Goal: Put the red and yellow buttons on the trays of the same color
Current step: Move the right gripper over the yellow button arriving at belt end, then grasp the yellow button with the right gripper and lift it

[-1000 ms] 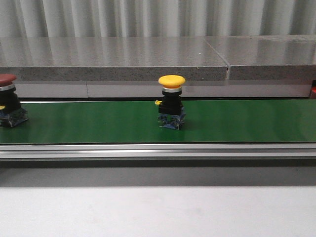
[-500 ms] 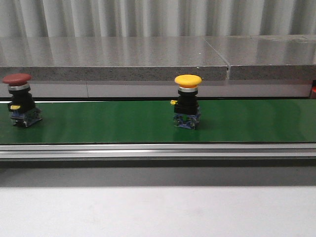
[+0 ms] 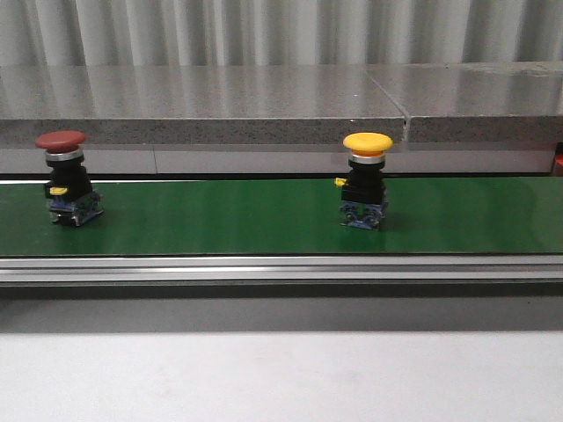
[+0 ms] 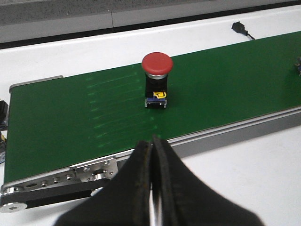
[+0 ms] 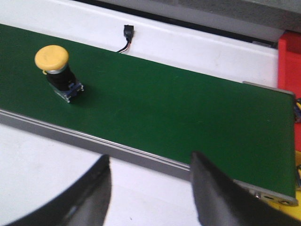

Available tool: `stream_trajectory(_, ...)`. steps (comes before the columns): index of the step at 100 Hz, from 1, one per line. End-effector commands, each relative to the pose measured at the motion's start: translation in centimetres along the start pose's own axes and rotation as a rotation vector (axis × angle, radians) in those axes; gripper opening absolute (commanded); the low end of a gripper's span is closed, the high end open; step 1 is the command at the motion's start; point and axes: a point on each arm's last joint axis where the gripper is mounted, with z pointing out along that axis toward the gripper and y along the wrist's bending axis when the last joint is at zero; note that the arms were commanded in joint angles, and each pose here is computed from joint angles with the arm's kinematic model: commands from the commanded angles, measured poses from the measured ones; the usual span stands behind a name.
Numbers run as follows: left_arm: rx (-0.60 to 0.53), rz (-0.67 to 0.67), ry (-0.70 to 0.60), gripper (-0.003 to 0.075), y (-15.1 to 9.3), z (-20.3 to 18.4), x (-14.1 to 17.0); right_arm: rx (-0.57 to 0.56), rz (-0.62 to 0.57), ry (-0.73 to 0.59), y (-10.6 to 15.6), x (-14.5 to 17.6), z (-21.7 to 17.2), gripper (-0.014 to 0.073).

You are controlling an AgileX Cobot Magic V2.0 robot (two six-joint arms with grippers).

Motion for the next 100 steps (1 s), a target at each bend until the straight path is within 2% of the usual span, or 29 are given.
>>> stream_trajectory(1, 0.006, -0.014, -0.09, -0.002, -0.1, -0.5, -1.3, -0.033, -0.012, -0.056, 0.3, -2.6, 0.3, 0.0577)
stream_trajectory(6, 0.006, -0.014, -0.09, -0.002, -0.1, -0.5, -1.3, -0.059, -0.008, -0.031, 0.6, -3.3, 0.9, 0.0598)
stream_trajectory(32, 0.006, -0.014, -0.09, -0.002, -0.1, -0.5, -1.3, -0.141, -0.039, 0.093, 2.0, -6.5, 4.8, 0.0596)
stream_trajectory(46, 0.006, -0.014, -0.09, -0.002, -0.1, -0.5, -1.3, -0.18, -0.064, 0.201, 2.9, -7.7, 7.3, 0.0596)
stream_trajectory(62, 0.006, -0.014, -0.09, -0.002, -0.1, -0.5, -1.3, -0.214, -0.084, 0.382, 3.7, -8.5, 10.6, 0.0596)
stream_trajectory(100, 0.006, -0.014, -0.09, -0.002, -0.1, -0.5, -1.3, -0.208, -0.136, 0.466, 3.8, -9.8, 16.0, 0.0592)
